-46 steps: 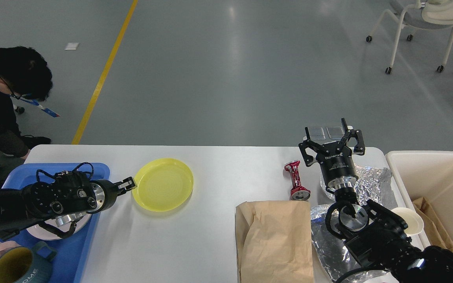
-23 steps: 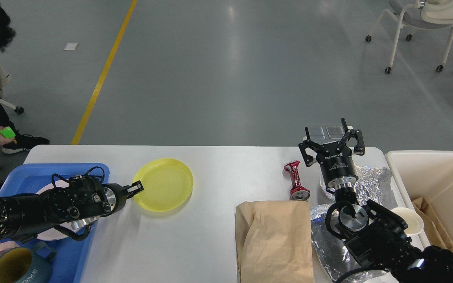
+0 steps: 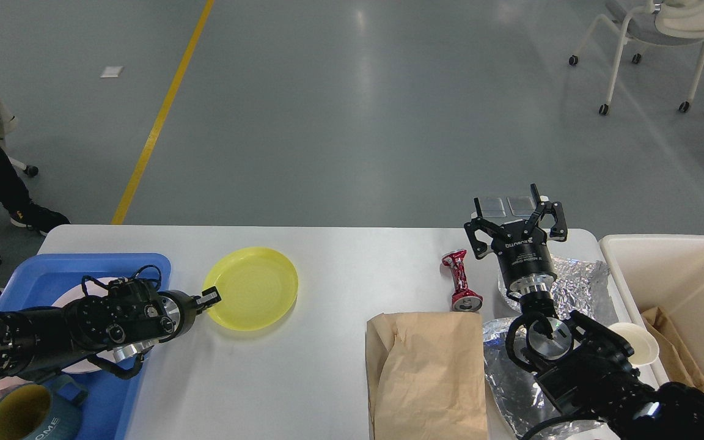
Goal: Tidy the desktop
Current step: 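Reach the left gripper to the yellow plate edge and grasp it, then lift the yellow plate and lay it on the pink plate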
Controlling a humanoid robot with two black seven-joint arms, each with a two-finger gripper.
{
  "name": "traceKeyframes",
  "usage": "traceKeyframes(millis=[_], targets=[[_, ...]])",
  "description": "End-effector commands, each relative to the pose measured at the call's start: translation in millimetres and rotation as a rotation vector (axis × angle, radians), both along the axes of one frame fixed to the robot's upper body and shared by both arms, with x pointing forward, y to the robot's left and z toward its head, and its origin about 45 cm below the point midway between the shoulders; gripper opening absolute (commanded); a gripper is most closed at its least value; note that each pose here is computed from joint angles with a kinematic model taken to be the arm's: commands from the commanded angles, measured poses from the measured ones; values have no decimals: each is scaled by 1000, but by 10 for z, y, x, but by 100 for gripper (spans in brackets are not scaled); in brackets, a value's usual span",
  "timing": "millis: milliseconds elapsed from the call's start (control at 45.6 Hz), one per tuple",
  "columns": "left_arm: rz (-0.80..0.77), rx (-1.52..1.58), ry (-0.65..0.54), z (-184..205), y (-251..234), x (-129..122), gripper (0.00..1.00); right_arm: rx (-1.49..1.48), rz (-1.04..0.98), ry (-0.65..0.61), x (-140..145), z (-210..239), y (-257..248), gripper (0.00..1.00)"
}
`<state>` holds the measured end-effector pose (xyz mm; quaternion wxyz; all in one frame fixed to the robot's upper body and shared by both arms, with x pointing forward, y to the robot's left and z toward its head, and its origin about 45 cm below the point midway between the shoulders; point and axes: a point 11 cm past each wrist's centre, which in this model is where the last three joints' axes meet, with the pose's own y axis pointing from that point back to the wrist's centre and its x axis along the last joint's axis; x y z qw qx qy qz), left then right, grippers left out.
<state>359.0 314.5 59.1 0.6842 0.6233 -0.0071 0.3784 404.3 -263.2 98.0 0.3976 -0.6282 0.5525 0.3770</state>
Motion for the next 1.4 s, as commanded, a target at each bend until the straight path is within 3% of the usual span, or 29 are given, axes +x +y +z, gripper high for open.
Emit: traceKeyframes(millis=[0, 197, 526, 834, 1097, 1250, 1382], targets=[[-3, -2, 2, -7, -18, -4, 15, -1, -1, 0, 0, 1, -5, 100], [-5, -4, 3, -2, -24, 1, 1, -1, -1, 0, 0, 1, -5, 100], [-21, -74, 51, 55, -67, -135, 0, 0, 0, -1, 1, 3, -1, 100], [-7, -171, 62, 732, 201, -307, 0, 1, 1, -1, 1, 2, 7, 100], [-36, -189, 34, 1762, 1074, -353, 0, 0, 0, 0, 0, -1, 3, 100], [-61, 8, -37, 1956, 1955, -264, 0, -1, -1, 0, 0, 1, -5, 100], [-19, 86, -27, 1752, 2493, -383, 0, 0, 0, -1, 1, 3, -1, 100]])
